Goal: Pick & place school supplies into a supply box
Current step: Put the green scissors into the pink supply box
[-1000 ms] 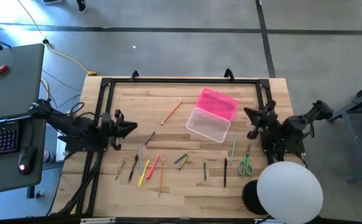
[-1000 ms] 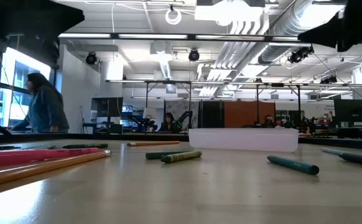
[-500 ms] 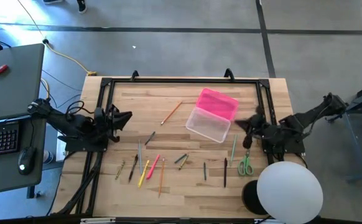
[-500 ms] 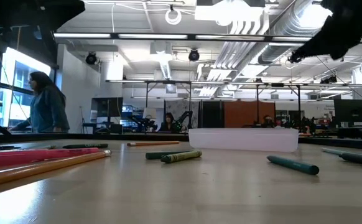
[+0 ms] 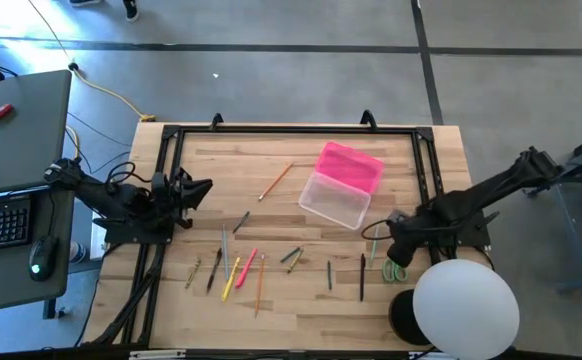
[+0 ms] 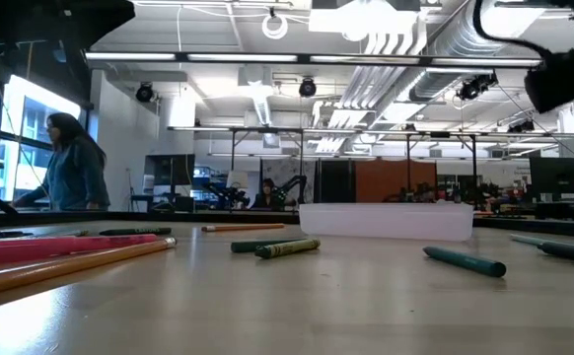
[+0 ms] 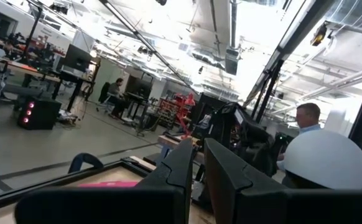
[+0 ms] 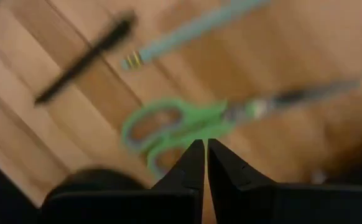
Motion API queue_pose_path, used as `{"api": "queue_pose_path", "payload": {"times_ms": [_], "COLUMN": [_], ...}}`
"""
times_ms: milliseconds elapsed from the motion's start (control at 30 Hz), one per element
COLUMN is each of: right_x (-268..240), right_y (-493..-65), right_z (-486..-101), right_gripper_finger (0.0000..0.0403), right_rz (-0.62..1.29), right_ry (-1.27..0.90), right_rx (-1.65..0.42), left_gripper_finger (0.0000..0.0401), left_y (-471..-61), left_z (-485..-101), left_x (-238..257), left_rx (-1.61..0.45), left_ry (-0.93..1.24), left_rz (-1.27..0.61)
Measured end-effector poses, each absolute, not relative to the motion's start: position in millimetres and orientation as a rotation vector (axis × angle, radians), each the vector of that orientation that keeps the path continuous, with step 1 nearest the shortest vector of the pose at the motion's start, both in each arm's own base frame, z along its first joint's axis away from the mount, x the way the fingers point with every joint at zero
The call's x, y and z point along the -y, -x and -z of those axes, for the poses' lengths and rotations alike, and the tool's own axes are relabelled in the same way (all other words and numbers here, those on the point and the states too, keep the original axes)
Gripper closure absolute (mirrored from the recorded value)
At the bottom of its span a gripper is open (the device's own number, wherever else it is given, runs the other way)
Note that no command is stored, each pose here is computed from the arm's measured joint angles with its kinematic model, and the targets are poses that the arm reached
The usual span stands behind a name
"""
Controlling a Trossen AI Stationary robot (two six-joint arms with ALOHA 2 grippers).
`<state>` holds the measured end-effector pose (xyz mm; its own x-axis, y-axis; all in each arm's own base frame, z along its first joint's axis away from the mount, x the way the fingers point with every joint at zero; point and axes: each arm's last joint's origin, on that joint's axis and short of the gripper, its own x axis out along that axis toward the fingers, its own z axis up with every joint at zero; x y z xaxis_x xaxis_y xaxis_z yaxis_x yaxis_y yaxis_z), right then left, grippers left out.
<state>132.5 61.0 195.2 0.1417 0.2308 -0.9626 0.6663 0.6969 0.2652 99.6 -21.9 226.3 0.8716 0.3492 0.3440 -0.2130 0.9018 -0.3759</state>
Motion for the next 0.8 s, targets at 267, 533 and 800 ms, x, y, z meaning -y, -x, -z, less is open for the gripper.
{"api": "queue_pose_path", "payload": {"times_ms": [267,533,800], "right_x": [-67.8,-65.5,-67.0], "right_y": [-136.4,-137.4,-136.0], "right_z": [-188.5,-187.8,-188.0], "right_gripper_finger": [0.0386,0.0384,0.0383], "right_rz": [0.342,0.449,0.419], "right_ry": [-0.918,-0.917,-0.955], "right_rx": [-1.584,-1.514,-1.568], "left_gripper_finger": [0.0327,0.0327,0.0327], "left_y": [-99.8,-100.5,-101.9], "left_z": [-225.8,-225.3,-223.3], "left_x": [22.0,23.3,25.1], "left_rx": [0.413,0.408,0.386], "left_ry": [0.333,0.319,0.297], "left_rz": [-0.3,-0.258,-0.21]}}
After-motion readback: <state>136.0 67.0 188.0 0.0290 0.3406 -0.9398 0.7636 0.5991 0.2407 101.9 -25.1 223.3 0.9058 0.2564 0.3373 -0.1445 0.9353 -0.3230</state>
